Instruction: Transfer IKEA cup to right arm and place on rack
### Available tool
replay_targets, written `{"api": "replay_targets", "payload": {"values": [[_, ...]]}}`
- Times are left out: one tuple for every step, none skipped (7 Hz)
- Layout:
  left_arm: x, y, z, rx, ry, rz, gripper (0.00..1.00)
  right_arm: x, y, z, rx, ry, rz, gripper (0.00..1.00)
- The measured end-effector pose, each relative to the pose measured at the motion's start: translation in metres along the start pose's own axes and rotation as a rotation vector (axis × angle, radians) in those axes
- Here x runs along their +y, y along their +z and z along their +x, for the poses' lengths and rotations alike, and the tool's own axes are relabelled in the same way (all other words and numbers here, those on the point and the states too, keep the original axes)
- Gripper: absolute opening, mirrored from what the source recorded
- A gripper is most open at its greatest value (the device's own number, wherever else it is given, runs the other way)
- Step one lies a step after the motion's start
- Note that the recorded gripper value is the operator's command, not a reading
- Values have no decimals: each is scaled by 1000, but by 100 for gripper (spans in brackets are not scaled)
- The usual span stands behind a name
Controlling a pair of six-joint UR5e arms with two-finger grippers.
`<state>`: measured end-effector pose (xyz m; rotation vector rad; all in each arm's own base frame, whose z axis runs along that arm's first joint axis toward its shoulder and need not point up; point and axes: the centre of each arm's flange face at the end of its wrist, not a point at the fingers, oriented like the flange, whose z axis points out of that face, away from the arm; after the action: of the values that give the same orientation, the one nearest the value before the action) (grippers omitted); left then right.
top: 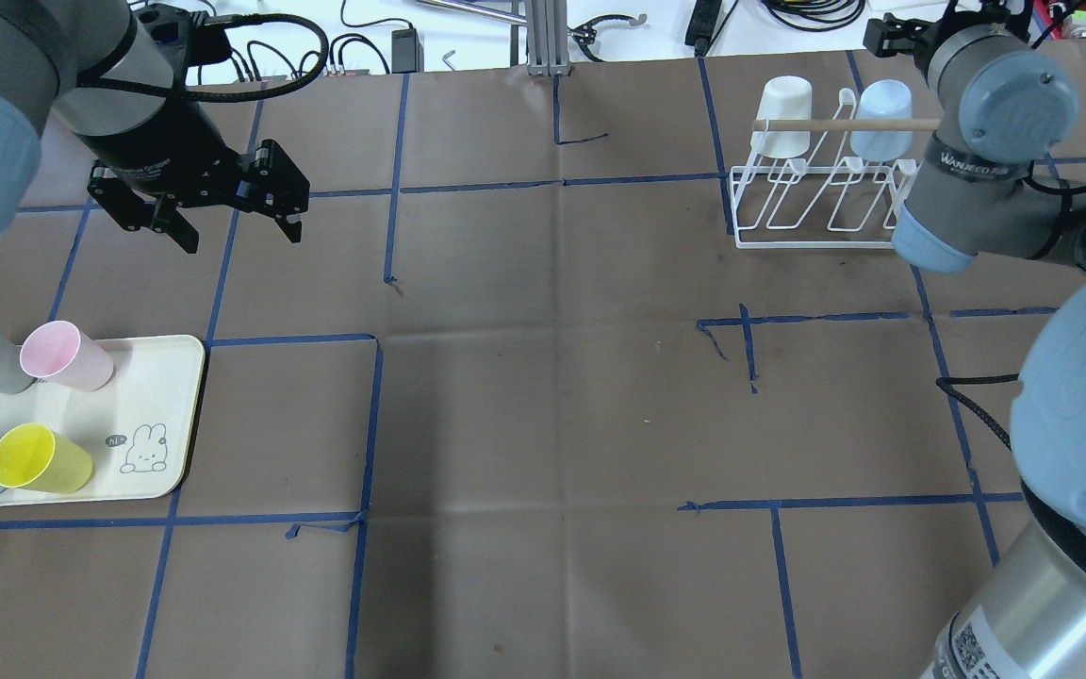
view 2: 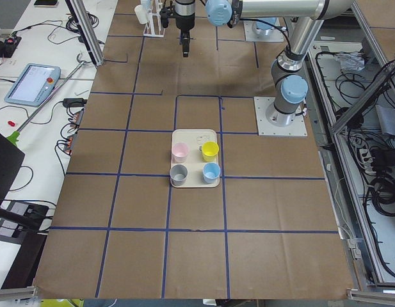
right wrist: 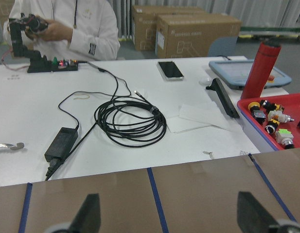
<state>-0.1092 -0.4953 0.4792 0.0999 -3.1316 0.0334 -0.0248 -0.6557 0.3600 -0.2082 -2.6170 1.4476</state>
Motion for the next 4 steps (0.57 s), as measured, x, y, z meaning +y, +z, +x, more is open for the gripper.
{"api": "replay_targets", "payload": {"values": [[0, 0, 0, 0, 0, 1, 100, -13, -16, -4, -11, -3, -81, 100], [0, 0, 0, 0, 0, 1, 100, -19, -30, -9, -24, -8, -159, 100], [0, 0, 0, 0, 0, 1, 100, -26, -47, -17, -38, -15, -219, 100], [0, 0, 0, 1, 0, 1, 100, -28, -65, -31, -60, -31, -287, 100]]}}
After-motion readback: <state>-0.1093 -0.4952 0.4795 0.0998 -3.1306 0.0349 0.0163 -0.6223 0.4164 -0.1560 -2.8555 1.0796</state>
